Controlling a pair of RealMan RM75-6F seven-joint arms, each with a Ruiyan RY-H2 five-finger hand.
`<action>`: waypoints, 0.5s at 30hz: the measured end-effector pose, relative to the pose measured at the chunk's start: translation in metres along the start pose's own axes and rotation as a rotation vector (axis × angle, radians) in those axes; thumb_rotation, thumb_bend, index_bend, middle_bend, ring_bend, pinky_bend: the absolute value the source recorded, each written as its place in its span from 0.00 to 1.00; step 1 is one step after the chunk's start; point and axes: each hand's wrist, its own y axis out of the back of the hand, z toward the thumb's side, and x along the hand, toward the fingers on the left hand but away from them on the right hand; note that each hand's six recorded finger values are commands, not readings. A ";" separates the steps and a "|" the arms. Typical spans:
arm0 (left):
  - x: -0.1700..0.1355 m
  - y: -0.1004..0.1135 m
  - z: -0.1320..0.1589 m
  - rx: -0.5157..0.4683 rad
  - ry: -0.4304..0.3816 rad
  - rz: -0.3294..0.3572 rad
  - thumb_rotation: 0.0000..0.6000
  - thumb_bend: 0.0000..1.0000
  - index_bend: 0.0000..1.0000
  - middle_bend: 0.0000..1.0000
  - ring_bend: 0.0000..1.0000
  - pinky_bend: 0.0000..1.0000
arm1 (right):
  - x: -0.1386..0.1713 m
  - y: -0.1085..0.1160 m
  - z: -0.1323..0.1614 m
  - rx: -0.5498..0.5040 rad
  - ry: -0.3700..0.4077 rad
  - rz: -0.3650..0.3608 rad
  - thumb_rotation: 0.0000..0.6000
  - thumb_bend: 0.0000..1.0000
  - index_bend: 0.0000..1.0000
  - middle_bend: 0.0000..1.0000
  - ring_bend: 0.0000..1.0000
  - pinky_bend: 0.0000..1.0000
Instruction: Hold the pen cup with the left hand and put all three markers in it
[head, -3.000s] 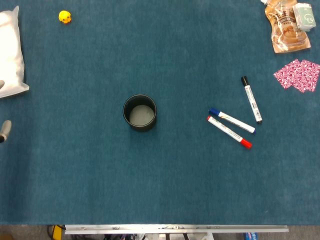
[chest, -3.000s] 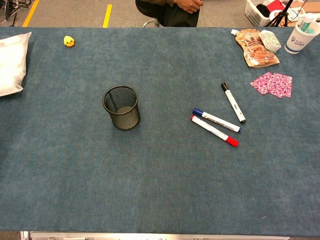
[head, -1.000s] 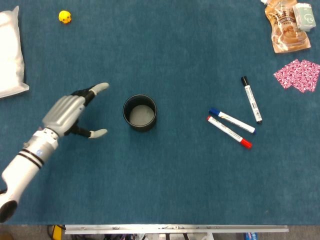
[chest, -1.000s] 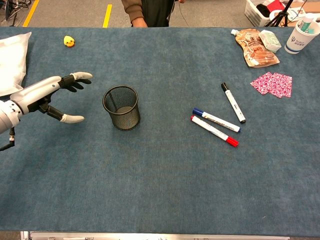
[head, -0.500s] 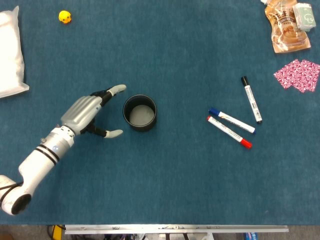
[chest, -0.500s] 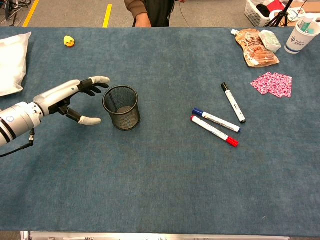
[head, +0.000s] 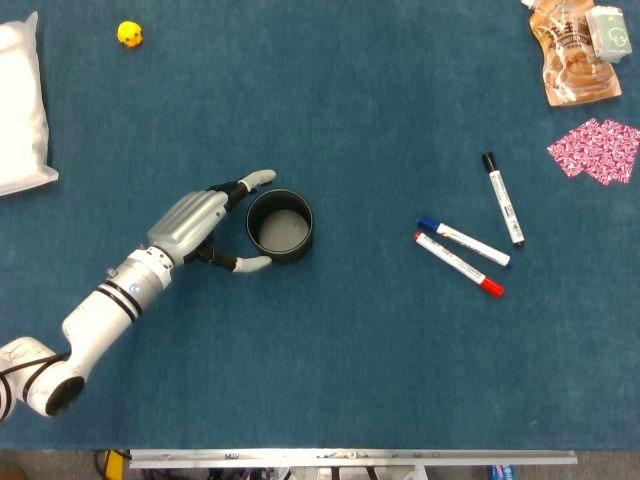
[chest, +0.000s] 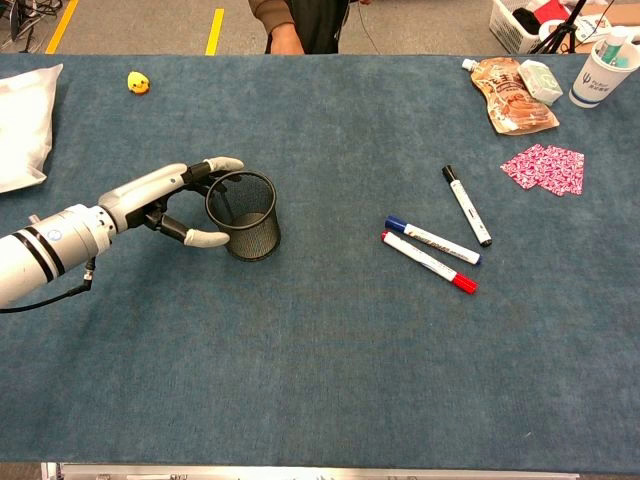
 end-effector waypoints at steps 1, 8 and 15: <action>0.001 -0.001 0.000 -0.004 0.000 -0.002 0.69 0.17 0.04 0.11 0.16 0.17 | 0.000 0.000 0.000 -0.001 -0.001 0.000 1.00 0.24 0.35 0.35 0.27 0.24; 0.006 -0.010 0.000 -0.028 -0.004 -0.017 0.69 0.17 0.04 0.12 0.16 0.17 | 0.002 0.001 -0.003 -0.002 -0.004 0.000 1.00 0.24 0.35 0.35 0.27 0.24; 0.010 -0.014 0.001 -0.047 -0.009 -0.017 0.70 0.17 0.04 0.12 0.16 0.17 | 0.003 0.001 -0.005 0.000 -0.011 -0.002 1.00 0.24 0.35 0.35 0.27 0.24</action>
